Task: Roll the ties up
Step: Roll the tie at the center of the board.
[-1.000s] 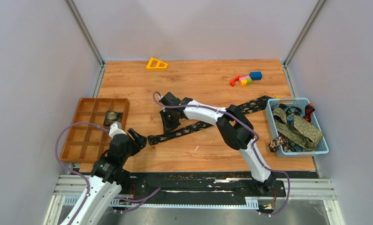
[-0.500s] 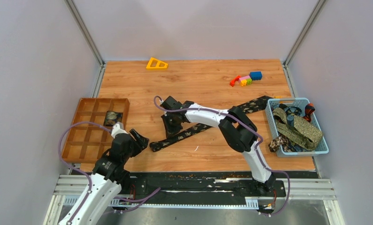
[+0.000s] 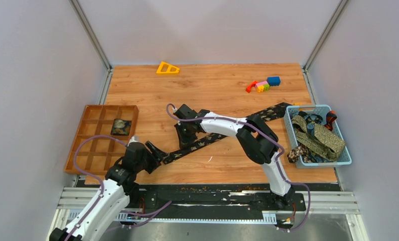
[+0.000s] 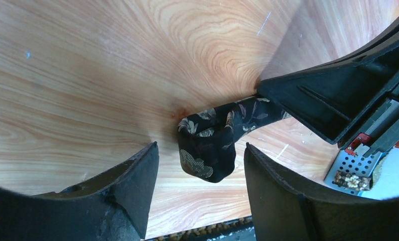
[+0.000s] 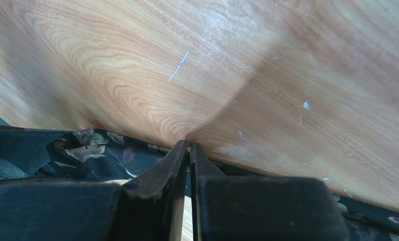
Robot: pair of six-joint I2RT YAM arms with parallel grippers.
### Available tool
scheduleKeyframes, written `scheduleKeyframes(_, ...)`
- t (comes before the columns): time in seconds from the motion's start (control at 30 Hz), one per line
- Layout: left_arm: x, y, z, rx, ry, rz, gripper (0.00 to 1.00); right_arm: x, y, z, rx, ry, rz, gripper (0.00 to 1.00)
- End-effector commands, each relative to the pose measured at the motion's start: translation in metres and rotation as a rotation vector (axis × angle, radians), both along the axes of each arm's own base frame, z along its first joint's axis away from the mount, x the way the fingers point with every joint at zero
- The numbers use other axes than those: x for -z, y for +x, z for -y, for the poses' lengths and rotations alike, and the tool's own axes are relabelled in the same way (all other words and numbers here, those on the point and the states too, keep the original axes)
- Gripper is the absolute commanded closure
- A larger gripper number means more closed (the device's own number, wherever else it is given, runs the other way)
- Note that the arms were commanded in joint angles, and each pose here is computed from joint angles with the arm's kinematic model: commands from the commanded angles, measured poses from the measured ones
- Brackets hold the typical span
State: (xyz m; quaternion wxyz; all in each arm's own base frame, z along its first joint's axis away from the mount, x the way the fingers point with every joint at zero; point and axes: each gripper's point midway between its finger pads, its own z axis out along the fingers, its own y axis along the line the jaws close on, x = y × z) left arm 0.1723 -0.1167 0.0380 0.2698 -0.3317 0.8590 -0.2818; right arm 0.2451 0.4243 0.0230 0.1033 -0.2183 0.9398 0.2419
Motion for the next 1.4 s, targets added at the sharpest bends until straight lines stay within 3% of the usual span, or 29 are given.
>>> scheduleKeyframes(0.0,-0.008,0.005,0.008,-0.041,-0.081,-0.016,0.31,-0.018,0.004,-0.007,0.008,0.049,0.048,0.92)
scheduleKeyframes(0.3,0.009,0.007,0.002,-0.110,-0.089,-0.029,0.42,-0.016,0.001,-0.006,0.002,0.054,0.047,0.93)
scheduleKeyframes(0.47,0.010,0.009,0.003,-0.117,-0.106,-0.016,0.54,-0.017,0.000,-0.004,0.002,0.052,0.050,0.93)
scheduleKeyframes(0.67,0.005,0.014,0.003,-0.081,-0.077,0.034,0.90,-0.021,0.002,-0.004,-0.001,0.050,0.060,0.93)
scheduleKeyframes(0.8,-0.003,0.024,-0.005,-0.026,0.034,0.127,1.00,-0.038,0.010,-0.010,-0.005,0.070,0.091,0.93)
scheduleKeyframes(1.07,-0.017,0.037,-0.025,0.045,0.246,0.233,1.00,-0.073,0.012,-0.023,-0.018,0.129,0.140,0.93)
scheduleKeyframes(1.37,0.007,0.021,-0.034,-0.008,0.235,0.181,0.99,-0.063,-0.011,-0.036,-0.051,0.163,0.129,0.94)
